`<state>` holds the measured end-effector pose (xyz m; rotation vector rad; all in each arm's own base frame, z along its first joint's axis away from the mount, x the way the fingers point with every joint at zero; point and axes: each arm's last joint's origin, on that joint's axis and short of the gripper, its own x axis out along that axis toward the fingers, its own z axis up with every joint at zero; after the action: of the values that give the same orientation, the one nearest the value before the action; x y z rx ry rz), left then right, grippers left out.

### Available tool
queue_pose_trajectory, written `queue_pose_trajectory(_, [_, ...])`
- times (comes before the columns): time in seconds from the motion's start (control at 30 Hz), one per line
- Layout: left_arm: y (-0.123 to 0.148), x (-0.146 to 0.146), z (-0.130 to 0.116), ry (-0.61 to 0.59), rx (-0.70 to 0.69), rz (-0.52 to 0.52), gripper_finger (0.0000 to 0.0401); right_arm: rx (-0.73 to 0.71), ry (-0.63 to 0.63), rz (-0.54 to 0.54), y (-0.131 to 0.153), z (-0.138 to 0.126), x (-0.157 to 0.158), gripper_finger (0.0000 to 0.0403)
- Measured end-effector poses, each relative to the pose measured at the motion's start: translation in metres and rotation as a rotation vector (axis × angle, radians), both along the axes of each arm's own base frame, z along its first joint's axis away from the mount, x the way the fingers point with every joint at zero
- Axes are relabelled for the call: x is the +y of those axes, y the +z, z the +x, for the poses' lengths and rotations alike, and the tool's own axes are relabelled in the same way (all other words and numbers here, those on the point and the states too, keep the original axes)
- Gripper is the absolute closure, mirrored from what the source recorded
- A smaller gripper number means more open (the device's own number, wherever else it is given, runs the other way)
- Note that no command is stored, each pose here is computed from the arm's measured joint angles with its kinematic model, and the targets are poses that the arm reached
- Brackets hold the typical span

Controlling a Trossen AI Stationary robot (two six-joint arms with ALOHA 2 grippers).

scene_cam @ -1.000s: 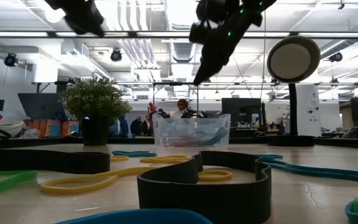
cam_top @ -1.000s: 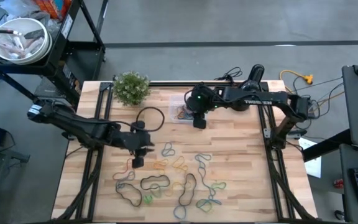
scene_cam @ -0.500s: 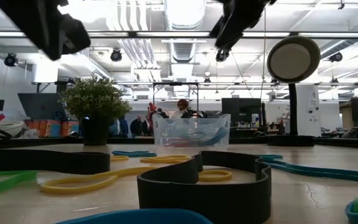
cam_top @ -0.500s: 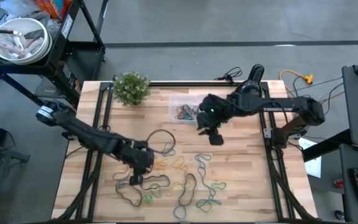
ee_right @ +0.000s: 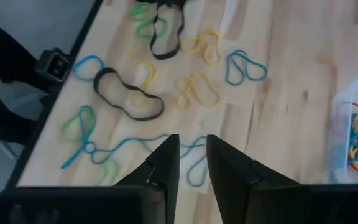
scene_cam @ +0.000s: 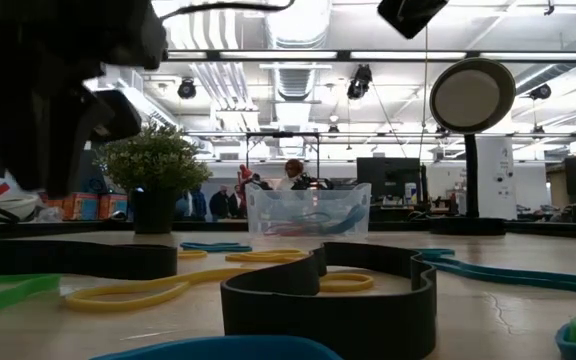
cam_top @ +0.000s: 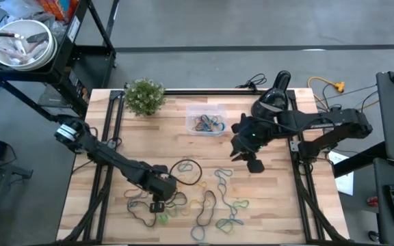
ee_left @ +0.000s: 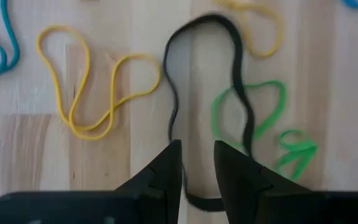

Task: Pick and place rubber bands into bin
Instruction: Put the black rubberband into the transparent bin

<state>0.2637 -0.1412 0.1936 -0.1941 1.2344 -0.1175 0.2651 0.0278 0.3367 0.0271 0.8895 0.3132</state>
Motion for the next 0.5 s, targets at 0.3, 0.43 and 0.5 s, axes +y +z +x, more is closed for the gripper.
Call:
queue_pose_trajectory(0.3, [-0.018,-0.003,0.005,0.0,0.055,0.03,0.0324,-0.022,-0.013,0.045,0.01,-0.012,0.009,0.034])
queue_pose_trajectory(0.43, [-0.028,-0.004,0.007,0.0,0.082,0.048,0.0324,-0.02,0.001,0.047,0.01,-0.012,0.014,0.0339])
queue_pose_trajectory(0.5, [-0.032,-0.004,0.007,0.002,0.096,0.06,0.0324,-0.018,0.008,0.046,0.01,-0.012,0.016,0.034])
